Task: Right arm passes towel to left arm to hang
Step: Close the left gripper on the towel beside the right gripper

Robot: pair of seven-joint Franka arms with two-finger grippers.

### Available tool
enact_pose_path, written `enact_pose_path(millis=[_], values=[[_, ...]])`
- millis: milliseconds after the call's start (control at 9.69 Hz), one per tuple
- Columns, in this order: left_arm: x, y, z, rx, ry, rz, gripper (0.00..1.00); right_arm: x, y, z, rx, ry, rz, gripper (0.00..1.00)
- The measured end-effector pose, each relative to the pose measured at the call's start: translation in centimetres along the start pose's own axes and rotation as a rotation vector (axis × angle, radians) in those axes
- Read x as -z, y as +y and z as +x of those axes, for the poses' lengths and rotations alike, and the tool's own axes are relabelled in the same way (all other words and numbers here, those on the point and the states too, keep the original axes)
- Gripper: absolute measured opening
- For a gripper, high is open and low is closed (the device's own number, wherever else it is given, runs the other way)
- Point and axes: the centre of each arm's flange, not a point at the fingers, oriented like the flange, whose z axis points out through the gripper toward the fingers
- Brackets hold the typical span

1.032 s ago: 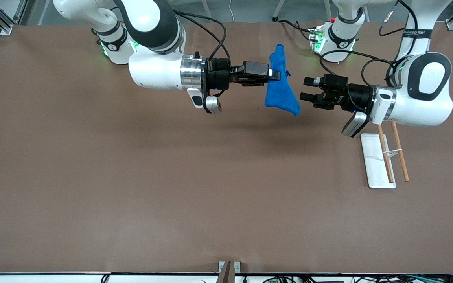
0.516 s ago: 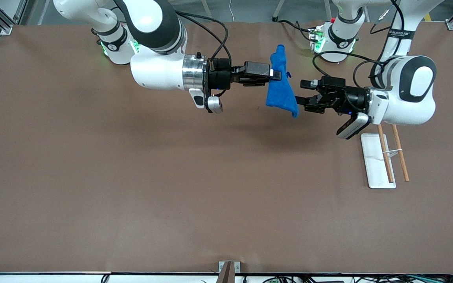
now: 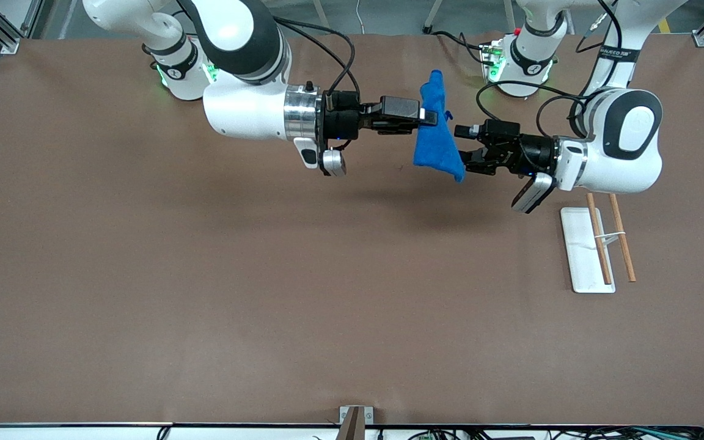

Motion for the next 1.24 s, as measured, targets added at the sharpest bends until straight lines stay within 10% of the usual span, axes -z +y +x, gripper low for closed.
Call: enact_pose_path(millis=[826, 1239], values=[[-0.35, 0.71, 1.07, -0.057, 0.097, -0.068, 0.71, -0.31, 0.17, -0.33, 0.0, 0.001, -0.004, 0.13], [-0.29, 0.57, 0.95, -0.058, 0.083, -0.052, 0.08, -0.3, 0.17, -0.32, 0.0, 0.002, -0.004, 0.13]])
